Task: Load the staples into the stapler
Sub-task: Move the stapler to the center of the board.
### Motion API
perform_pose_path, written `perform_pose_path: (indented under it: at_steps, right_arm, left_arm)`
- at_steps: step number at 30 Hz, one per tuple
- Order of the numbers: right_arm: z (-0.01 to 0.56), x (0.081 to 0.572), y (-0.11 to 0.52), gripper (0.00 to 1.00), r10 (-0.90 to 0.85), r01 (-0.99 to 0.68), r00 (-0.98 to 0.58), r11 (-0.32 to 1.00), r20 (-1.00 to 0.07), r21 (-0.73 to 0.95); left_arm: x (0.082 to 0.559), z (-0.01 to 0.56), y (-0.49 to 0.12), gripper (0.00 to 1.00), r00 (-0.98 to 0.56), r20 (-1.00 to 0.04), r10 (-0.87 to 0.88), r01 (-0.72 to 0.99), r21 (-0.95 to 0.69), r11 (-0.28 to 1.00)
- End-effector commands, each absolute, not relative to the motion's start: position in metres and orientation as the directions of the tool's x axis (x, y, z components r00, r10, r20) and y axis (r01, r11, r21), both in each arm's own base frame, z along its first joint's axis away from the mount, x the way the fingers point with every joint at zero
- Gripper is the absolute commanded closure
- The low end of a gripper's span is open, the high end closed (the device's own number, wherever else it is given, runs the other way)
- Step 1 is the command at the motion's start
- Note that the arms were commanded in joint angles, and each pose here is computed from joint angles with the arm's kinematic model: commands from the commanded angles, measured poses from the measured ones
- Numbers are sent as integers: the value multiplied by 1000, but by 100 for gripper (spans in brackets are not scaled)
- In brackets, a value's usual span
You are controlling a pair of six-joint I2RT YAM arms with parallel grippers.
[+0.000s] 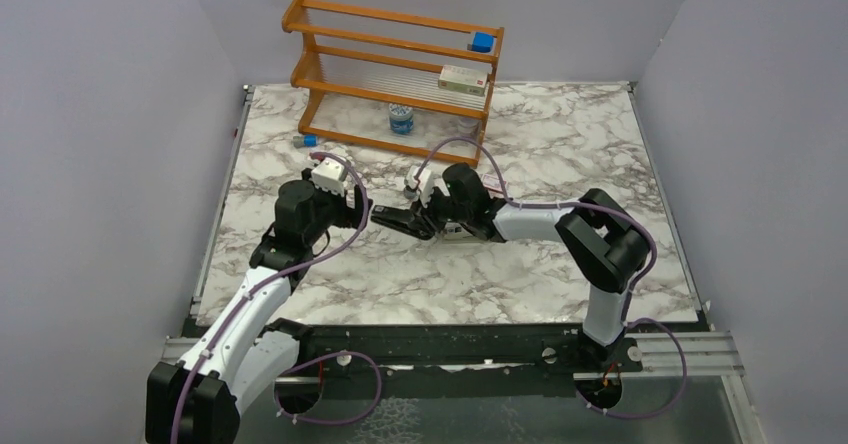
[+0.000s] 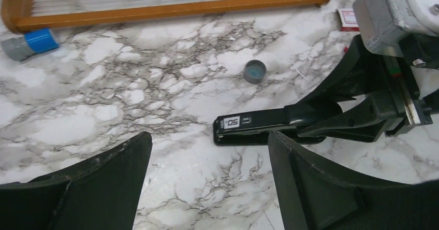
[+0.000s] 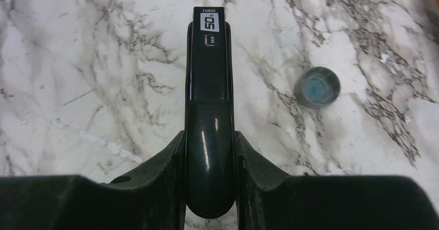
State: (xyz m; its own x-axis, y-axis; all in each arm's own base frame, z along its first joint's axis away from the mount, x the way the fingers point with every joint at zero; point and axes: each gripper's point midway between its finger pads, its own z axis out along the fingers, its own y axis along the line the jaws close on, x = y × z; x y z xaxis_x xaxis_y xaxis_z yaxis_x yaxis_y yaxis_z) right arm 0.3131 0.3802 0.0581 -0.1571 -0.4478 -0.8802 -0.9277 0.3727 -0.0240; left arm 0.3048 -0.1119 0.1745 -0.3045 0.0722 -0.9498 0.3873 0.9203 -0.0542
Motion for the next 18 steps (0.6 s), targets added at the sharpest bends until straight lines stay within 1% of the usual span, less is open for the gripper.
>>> perform_pose_path:
  at_steps: [1, 3, 6, 9, 11, 13, 16, 18]
  right_arm:
    - [84, 283, 392, 98, -388, -983, -79, 181, -918, 8]
    - [92, 277, 390, 99, -366, -991, -62, 136, -928, 12]
    - [105, 270, 387, 99, -340, -997, -19, 82, -940, -10]
    - [114, 264, 382, 99, -335, -999, 12, 46, -942, -29]
    - [120, 260, 379, 99, -326, -999, 28, 23, -945, -38]
    - [125, 254, 378, 99, -316, -999, 35, -2, -948, -36]
    - [127, 246, 375, 99, -317, -1000, 23, -16, -948, -19]
    - [128, 240, 370, 99, -310, -1000, 25, -12, -951, -22]
  left_arm:
    - [288, 179, -139, 18, -270, -956, 114, 564, -61, 824]
    - [284, 180, -141, 25, -264, -953, 150, 597, -39, 801]
    - [278, 182, -147, 37, -247, -951, 184, 647, -20, 763]
    - [262, 182, -166, 43, -223, -943, 249, 762, -9, 647]
    - [251, 181, -179, 43, -197, -929, 313, 837, 7, 547]
    - [244, 184, -186, 42, -153, -915, 374, 879, 47, 474]
    - [244, 186, -182, 40, -104, -883, 457, 888, 125, 442]
    - [240, 180, -180, 38, -71, -855, 515, 904, 164, 396]
